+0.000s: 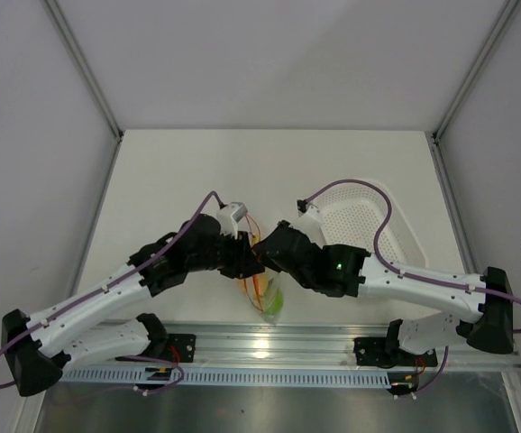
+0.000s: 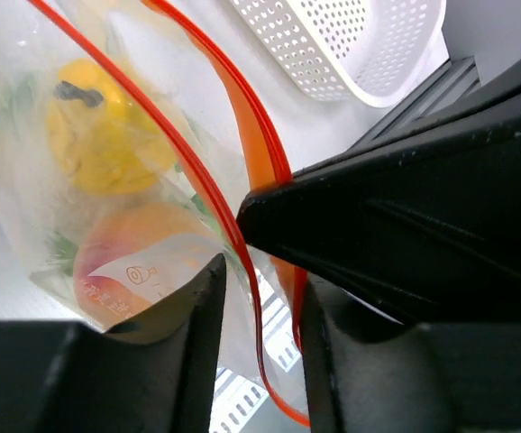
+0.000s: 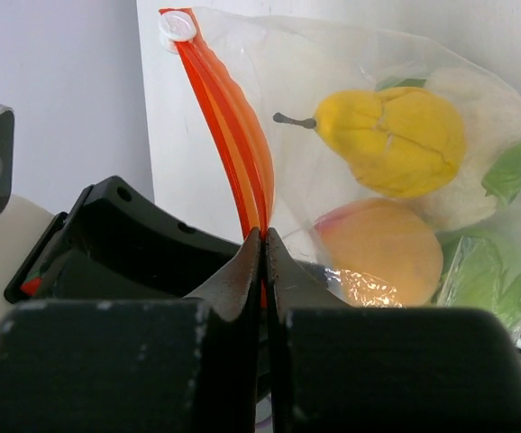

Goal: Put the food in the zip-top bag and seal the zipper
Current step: Adjust the zipper food storage bag at the center of the board.

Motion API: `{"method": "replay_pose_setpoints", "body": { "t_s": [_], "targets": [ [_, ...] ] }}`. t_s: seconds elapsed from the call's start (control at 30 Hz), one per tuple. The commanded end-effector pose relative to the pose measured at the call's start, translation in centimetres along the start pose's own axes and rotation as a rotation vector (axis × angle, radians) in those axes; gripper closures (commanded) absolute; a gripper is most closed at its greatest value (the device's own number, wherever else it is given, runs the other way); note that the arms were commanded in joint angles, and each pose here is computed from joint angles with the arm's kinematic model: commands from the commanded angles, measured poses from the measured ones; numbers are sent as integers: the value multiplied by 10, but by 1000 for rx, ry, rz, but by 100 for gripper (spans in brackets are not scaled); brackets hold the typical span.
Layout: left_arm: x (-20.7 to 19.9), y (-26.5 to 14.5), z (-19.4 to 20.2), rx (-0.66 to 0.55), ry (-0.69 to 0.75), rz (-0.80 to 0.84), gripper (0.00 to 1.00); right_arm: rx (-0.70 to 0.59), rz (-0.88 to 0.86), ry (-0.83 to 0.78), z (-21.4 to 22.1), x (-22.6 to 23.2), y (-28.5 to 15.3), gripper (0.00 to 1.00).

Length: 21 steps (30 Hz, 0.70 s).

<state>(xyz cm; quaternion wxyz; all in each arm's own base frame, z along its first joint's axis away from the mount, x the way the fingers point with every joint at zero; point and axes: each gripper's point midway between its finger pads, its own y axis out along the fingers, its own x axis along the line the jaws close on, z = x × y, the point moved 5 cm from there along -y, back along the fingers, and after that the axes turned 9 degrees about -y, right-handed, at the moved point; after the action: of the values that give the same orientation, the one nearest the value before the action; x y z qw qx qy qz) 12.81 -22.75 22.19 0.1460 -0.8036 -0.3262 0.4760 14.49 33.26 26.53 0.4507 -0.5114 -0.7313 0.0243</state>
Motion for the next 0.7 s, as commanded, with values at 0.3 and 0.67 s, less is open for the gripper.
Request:
{"method": "replay_pose_setpoints", "body": {
  "t_s": [0.3,0.67],
  "targets": [
    [-12,0,-8,-1,115,42,99,-124,-40,-21,-30,6,-27,53],
    [-21,-48,-11,57,254,173,99,-171,-195,-443,-72,-51,-76,0]
  ]
}}
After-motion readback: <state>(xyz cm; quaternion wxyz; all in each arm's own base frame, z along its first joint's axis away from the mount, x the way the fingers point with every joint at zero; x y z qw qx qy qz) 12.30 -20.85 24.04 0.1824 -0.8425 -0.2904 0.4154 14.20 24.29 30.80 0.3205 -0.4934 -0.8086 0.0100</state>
